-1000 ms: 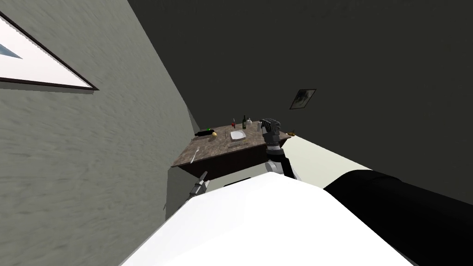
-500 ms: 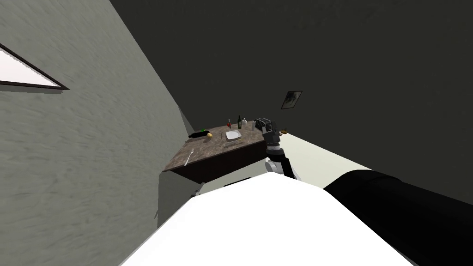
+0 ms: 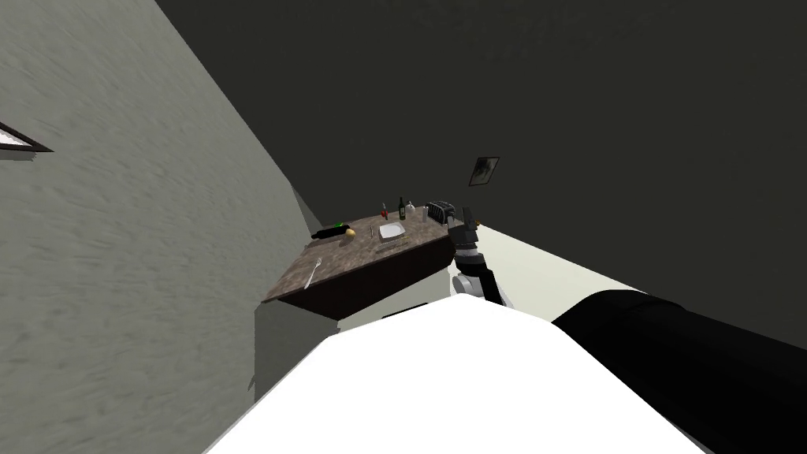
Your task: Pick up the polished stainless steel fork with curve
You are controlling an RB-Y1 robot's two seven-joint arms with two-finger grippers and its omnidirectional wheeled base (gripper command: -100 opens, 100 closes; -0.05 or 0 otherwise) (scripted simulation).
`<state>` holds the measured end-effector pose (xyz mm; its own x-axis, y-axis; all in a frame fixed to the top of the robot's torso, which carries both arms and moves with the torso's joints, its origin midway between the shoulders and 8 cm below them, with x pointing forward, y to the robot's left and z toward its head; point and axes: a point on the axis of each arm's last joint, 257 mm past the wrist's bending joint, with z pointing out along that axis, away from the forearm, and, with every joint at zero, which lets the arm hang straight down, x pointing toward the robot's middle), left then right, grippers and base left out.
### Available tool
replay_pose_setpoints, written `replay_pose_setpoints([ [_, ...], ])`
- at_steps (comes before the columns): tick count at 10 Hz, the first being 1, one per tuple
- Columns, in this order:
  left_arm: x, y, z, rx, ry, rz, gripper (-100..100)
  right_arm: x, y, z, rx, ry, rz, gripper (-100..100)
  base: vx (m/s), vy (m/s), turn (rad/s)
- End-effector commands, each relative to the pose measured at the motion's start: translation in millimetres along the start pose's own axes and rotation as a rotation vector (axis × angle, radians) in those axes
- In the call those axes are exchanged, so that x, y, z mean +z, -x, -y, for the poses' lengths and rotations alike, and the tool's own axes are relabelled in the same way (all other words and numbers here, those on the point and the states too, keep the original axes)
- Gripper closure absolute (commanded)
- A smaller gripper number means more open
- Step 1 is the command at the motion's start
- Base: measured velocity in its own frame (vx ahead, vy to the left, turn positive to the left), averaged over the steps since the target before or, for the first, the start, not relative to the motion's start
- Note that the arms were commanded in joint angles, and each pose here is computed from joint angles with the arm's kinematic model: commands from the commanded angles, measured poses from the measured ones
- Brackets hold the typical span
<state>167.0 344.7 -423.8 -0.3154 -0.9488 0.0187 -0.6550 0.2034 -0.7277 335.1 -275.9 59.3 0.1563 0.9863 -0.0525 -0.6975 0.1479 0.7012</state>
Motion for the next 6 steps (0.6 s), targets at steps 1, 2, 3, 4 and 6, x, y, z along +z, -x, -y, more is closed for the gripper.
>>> replay_pose_setpoints([
  [1,-11.0,12.3,-18,0.022,0.054,0.003,-100,0.0,0,0,0.0,0.0,0.0,0,-0.037,-0.04,-0.117],
  [2,-22.8,22.6,-46,0.02,0.123,0.012,-100,0.0,0,0,0.0,0.0,0.0,0,-0.042,-0.043,-0.241],
  [3,-26.8,30.1,-46,0.048,0.138,0.01,-100,0.0,0,0,0.0,0.0,0.0,0,-0.038,-0.027,-0.117],
  [4,-27.9,32.2,-46,0.056,0.142,0.009,-100,0.0,0,0,0.0,0.0,0.0,0,-0.019,-0.009,0.029],
  [6,-45.8,52.1,-70,0.088,0.222,0.017,-100,0.0,0,0,0.0,0.0,0.0,0,-0.03,-0.021,-0.18],
])
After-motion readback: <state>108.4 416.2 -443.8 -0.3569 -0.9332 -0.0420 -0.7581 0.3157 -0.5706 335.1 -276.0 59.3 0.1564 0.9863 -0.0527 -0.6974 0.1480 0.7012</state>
